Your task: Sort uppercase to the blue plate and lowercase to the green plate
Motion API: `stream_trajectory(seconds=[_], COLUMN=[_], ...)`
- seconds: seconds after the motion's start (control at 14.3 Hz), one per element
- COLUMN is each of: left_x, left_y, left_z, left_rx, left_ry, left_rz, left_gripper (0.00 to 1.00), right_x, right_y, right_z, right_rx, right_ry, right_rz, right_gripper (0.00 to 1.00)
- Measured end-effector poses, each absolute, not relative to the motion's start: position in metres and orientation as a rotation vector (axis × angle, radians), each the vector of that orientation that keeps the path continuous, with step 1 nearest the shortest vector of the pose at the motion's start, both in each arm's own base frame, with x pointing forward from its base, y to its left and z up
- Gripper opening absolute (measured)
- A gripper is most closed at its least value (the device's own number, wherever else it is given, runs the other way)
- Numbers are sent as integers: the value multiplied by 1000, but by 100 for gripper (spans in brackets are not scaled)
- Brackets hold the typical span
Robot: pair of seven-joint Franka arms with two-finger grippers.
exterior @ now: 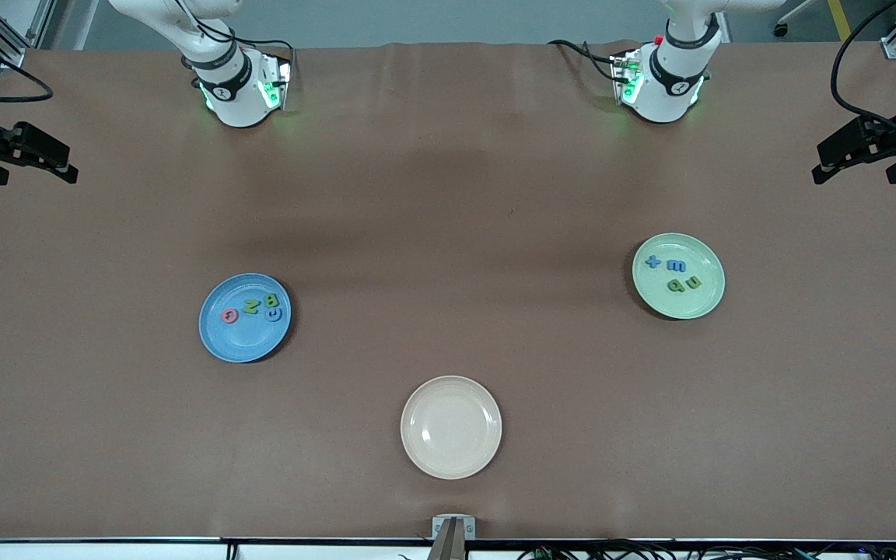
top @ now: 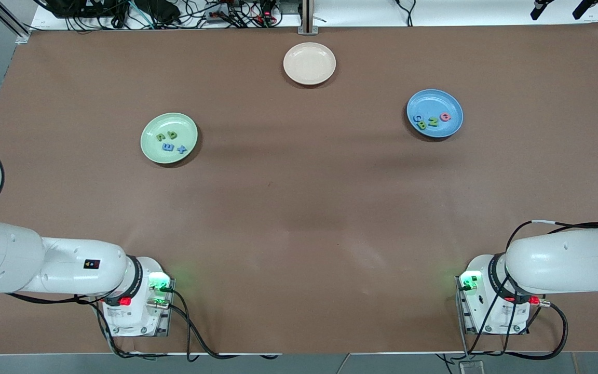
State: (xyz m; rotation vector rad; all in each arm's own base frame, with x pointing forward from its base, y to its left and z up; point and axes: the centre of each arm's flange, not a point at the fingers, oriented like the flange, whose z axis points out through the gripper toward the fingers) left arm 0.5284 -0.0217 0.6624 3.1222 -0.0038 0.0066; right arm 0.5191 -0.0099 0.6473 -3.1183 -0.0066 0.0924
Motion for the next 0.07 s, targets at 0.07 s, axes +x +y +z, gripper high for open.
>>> stream_trajectory(seconds=[0.07], left_x=[528], left_y=[-22], left_z=[662], left_rx=[3122], left_ry=[-4], left_rz=[7], left_gripper=[100], right_x=[519], right_y=[-10], right_z=[647], right_rx=[-3118], right_ry=[-6], right_rz=[91], right_gripper=[100])
